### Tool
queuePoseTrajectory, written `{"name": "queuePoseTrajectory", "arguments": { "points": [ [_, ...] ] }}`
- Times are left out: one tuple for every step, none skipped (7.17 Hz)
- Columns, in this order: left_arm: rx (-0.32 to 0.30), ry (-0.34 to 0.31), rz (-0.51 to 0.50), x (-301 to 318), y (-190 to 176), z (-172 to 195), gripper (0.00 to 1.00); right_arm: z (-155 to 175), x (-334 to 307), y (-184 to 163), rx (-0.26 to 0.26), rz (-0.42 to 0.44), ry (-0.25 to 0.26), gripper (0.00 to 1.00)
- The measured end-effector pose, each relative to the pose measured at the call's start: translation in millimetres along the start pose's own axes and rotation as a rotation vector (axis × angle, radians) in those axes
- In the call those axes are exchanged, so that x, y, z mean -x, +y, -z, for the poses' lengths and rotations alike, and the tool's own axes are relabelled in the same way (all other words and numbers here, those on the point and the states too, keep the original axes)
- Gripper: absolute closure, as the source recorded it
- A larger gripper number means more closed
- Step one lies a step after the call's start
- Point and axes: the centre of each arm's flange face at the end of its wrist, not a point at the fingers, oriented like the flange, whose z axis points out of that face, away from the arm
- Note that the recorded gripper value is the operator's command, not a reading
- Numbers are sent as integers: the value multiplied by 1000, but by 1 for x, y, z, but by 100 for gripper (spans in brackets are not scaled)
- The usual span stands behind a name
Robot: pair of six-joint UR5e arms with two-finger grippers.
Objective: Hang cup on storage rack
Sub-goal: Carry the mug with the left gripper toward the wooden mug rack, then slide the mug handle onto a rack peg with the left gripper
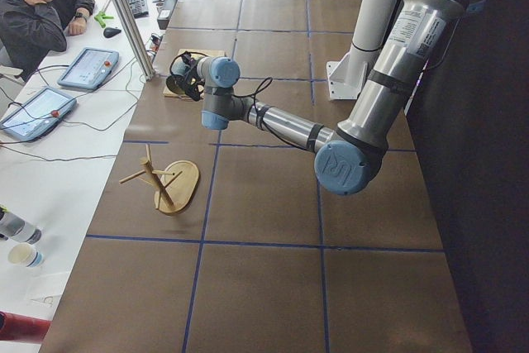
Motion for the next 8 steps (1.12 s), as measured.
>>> {"name": "queuePoseTrajectory", "arguments": {
  "points": [
    [31,53,30,8,-27,20,100,1,1,-1,-2,2,0,0],
    [45,100,66,14,-58,43,100,3,2,-3,-6,5,1,0],
    [48,135,106,14,-79,61,100,4,3,-6,-10,8,2,0],
    [50,164,150,12,-94,78,100,6,4,-9,-15,13,3,0],
    [56,185,175,17,-109,91,100,8,5,-10,-18,18,3,0],
    [63,205,184,26,-124,101,100,9,6,-11,-22,26,4,0],
    [66,225,187,35,-134,108,100,12,8,-12,-28,34,6,0],
    [64,241,189,39,-140,111,100,15,9,-12,-33,39,7,0]
  ]
}}
